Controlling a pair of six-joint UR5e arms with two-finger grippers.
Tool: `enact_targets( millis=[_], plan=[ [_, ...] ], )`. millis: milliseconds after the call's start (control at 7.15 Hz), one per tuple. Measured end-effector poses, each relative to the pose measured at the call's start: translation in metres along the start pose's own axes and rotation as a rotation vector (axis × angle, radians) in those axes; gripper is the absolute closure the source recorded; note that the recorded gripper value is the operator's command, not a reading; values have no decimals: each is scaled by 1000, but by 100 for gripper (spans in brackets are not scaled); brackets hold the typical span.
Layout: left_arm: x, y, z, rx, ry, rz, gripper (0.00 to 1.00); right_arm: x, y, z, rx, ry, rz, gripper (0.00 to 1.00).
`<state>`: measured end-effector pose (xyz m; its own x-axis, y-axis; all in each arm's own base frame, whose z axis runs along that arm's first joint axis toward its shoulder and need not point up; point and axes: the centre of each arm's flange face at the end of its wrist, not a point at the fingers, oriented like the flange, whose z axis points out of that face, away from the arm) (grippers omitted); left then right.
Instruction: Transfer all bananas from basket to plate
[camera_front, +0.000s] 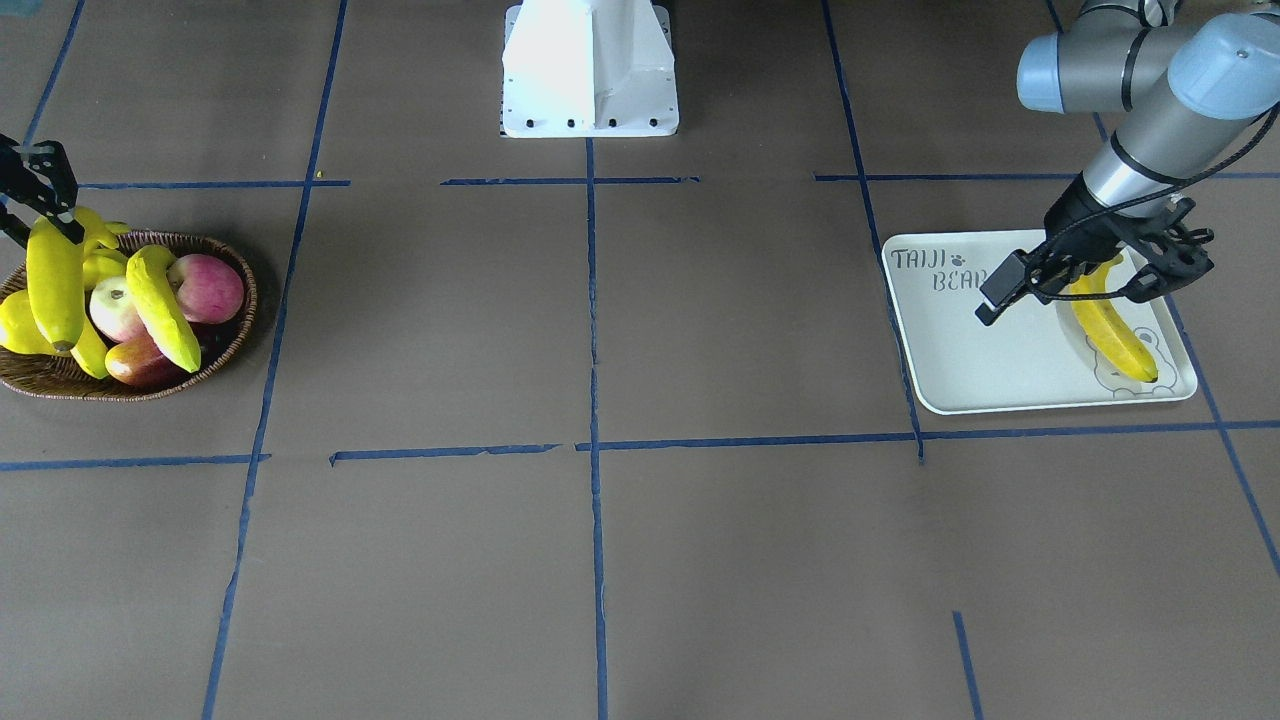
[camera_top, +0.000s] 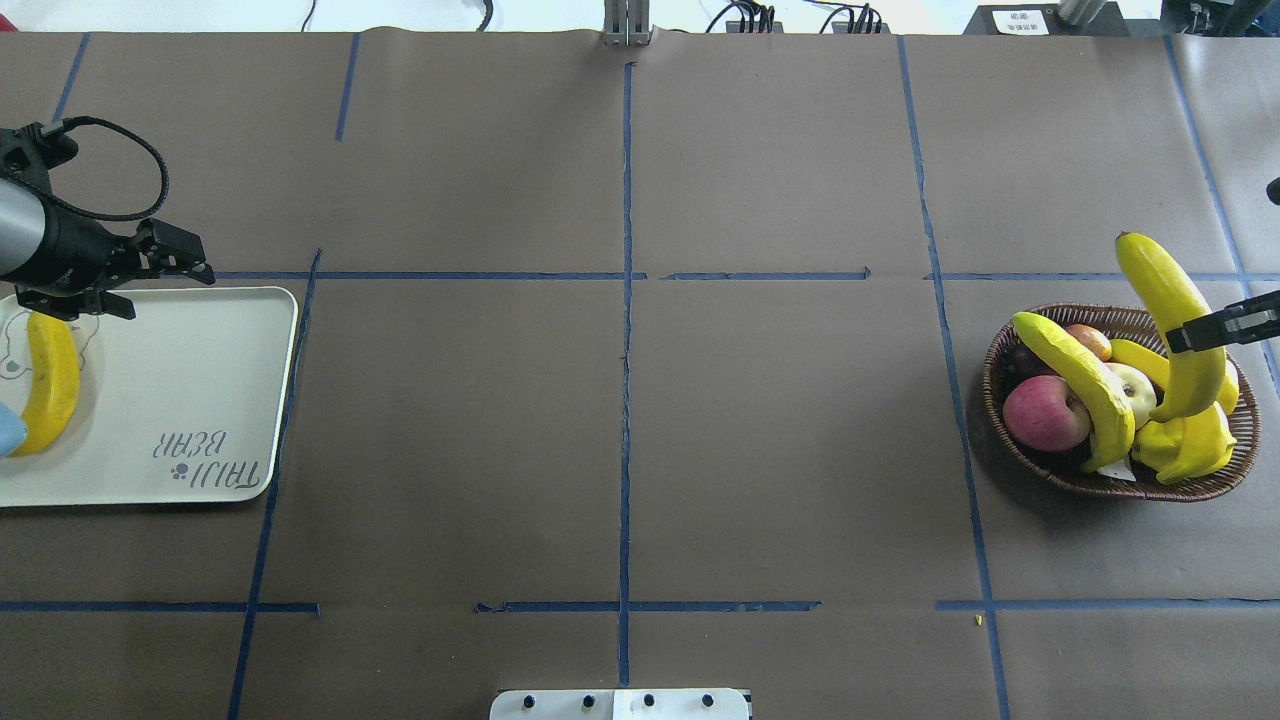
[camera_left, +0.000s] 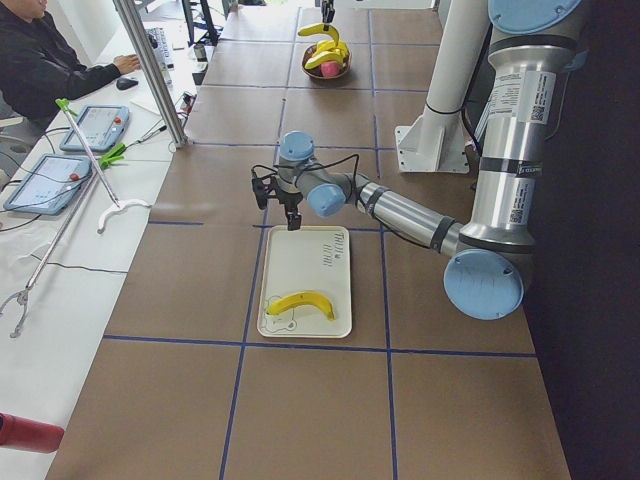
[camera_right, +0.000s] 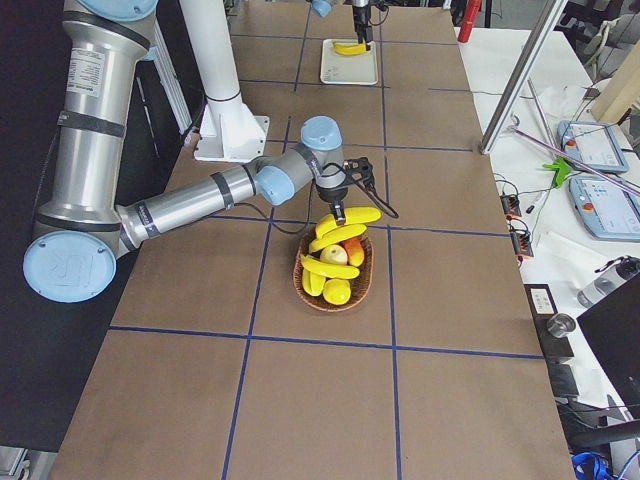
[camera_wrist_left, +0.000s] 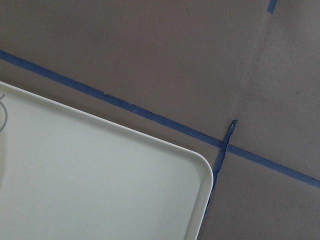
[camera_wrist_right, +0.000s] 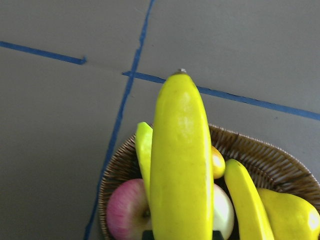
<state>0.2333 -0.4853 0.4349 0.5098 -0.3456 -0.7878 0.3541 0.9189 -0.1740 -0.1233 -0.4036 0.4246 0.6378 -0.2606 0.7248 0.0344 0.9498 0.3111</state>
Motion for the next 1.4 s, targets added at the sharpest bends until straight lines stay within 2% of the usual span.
enact_targets(
  millis=[140, 420, 560, 840, 980, 1120, 1399],
  plan=[
    [13, 1, -5, 2, 22, -5, 1, -22, -18, -11, 23, -58, 22, 99],
    [73, 17, -11, -17, 111, -65, 1, -113, -70, -13, 51, -187, 188, 99],
    [106, 29, -16, -34, 179, -114, 1, -172, -84, -8, 60, -237, 264, 99],
    [162, 47, -40, -74, 364, -204, 1, -295, -81, 9, 103, -317, 385, 99],
    [183, 62, -50, -110, 451, -206, 1, -344, -65, 19, 110, -351, 383, 99],
    [200, 82, -55, -151, 519, -177, 1, -379, -48, 26, 96, -380, 357, 99],
    [236, 121, -56, -226, 589, -115, 2, -418, -28, 27, 66, -428, 309, 99]
  ],
)
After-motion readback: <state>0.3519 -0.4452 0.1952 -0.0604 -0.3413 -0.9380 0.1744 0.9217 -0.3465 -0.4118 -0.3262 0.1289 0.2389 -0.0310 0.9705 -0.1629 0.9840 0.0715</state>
